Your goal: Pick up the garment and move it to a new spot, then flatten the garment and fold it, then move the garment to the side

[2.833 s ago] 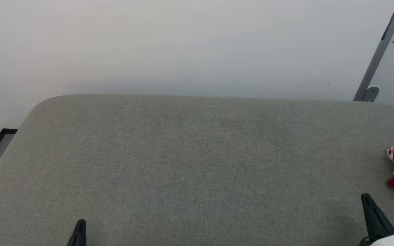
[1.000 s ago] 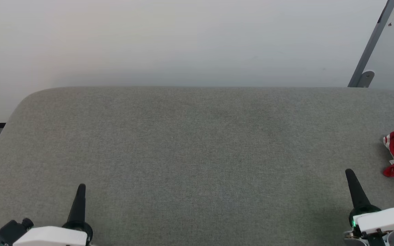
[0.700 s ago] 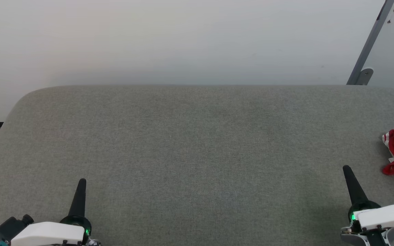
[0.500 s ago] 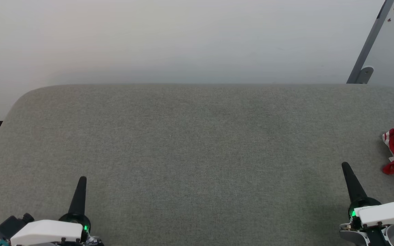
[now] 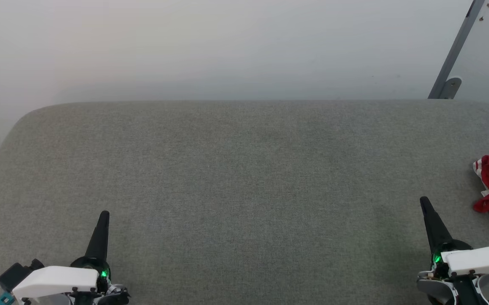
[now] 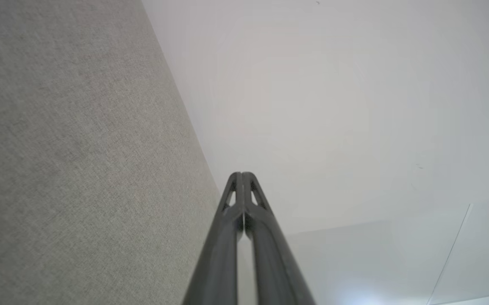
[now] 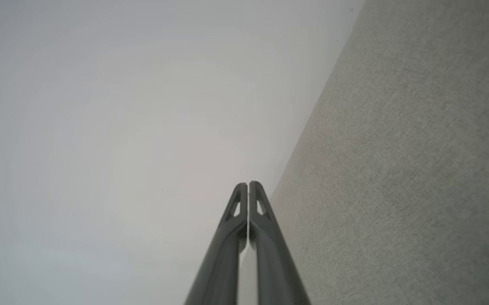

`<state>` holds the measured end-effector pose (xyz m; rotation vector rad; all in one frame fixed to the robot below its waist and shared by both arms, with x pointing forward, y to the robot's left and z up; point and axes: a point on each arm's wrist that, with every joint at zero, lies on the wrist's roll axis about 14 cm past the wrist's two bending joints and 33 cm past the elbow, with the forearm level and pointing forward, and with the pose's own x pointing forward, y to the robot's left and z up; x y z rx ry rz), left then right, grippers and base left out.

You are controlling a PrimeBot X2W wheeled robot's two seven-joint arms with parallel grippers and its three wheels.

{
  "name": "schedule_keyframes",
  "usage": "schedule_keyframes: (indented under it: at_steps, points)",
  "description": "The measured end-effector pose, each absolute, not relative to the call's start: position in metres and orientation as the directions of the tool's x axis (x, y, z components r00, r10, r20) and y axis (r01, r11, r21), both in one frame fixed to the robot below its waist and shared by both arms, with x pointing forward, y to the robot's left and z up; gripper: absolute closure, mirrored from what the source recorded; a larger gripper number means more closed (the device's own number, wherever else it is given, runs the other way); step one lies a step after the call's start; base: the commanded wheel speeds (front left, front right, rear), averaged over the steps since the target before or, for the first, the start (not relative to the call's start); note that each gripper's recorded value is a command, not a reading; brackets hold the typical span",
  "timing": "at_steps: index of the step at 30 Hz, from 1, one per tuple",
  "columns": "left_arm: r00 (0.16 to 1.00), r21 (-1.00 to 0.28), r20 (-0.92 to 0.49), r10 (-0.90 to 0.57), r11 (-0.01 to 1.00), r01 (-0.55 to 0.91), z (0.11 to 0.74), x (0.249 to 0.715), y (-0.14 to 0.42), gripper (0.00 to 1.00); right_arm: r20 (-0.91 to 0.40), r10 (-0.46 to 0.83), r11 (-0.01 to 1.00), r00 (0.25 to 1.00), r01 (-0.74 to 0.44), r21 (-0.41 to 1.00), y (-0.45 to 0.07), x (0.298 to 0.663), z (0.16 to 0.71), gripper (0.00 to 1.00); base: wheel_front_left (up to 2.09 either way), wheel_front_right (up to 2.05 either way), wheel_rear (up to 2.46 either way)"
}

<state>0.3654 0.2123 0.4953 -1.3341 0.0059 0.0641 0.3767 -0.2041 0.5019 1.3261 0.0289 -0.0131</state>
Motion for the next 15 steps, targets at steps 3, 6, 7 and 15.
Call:
schedule_keyframes:
  at_steps: [3,6,7,15]
  points:
    - [0.998,-0.978,-0.04,0.039,0.205,-0.047,0.496,0.367,0.211,1.0,-0.026,0.005,0.219,1.0,0.024,0.975,-0.203,0.378,0.502,1.0,0.0,0.0,0.0]
    - [0.999,-0.982,-0.033,0.035,0.186,-0.039,0.498,0.37,0.21,1.0,-0.021,0.006,0.196,1.0,0.02,0.98,-0.203,0.38,0.504,1.0,0.0,0.0,0.0]
    - [0.999,-0.983,-0.031,0.033,0.179,-0.037,0.499,0.371,0.21,1.0,-0.02,0.006,0.188,1.0,0.019,0.982,-0.203,0.38,0.504,1.0,0.0,0.0,0.0]
    - [0.999,-0.992,-0.026,0.023,0.123,-0.029,0.5,0.376,0.207,1.0,-0.018,0.006,0.128,1.0,0.017,0.992,-0.202,0.382,0.504,1.0,0.0,0.0,0.0]
